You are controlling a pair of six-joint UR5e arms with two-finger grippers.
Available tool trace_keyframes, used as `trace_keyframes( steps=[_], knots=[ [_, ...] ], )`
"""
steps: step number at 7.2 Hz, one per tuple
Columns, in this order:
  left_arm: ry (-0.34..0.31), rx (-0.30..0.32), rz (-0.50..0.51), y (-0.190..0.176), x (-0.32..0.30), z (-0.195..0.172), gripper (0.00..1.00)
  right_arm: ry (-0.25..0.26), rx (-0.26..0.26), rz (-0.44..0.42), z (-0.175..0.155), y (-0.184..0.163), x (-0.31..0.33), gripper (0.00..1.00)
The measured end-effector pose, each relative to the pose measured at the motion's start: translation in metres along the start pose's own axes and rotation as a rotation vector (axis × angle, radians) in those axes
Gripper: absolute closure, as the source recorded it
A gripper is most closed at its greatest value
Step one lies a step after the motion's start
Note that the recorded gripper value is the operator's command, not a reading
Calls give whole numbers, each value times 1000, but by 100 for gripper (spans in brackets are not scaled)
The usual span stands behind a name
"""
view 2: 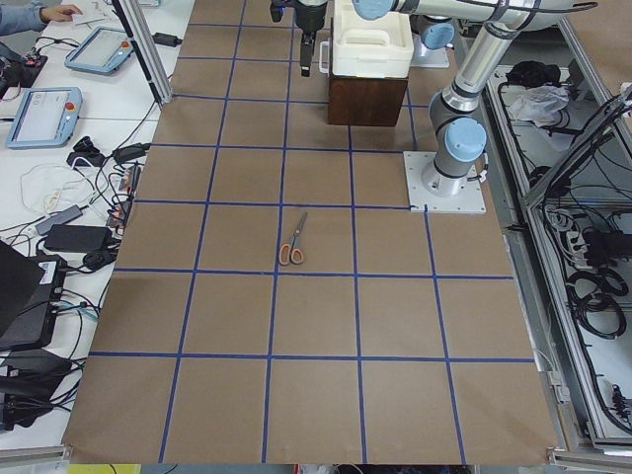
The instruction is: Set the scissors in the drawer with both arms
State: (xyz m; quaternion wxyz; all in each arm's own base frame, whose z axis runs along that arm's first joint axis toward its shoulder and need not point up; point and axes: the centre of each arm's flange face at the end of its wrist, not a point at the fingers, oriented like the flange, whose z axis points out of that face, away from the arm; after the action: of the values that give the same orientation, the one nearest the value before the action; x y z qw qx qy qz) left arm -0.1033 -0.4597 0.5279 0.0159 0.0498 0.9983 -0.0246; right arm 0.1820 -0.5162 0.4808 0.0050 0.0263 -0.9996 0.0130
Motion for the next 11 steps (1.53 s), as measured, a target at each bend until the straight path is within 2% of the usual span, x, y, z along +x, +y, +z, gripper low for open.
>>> trace_keyframes(
  steps=[1, 3, 4, 5, 6, 8, 10, 11],
  knots=[
    [0, -5, 11, 2, -1, 3, 0, 3, -11, 5, 3, -1, 1, 0],
    [2, -16, 122, 1, -18, 10, 0, 2, -44, 77, 16, -5, 9, 0],
    [7, -27, 163, 0, -39, 19, 0, 2, -62, 178, 24, -10, 12, 0],
    [18, -46, 218, 0, -71, 32, 0, 7, -78, 337, 33, -14, 13, 0],
    [38, -70, 318, 3, -107, 47, 0, 15, -88, 495, 41, -18, 11, 0],
    [91, -111, 571, 10, -167, 93, 0, 30, -95, 742, 50, -21, -9, 0],
    [106, -105, 811, -2, -201, 136, 0, 44, -93, 921, 63, -21, -43, 0],
    [112, -110, 971, -11, -216, 157, 0, 54, -96, 1008, 74, -22, -60, 0]
  ],
)
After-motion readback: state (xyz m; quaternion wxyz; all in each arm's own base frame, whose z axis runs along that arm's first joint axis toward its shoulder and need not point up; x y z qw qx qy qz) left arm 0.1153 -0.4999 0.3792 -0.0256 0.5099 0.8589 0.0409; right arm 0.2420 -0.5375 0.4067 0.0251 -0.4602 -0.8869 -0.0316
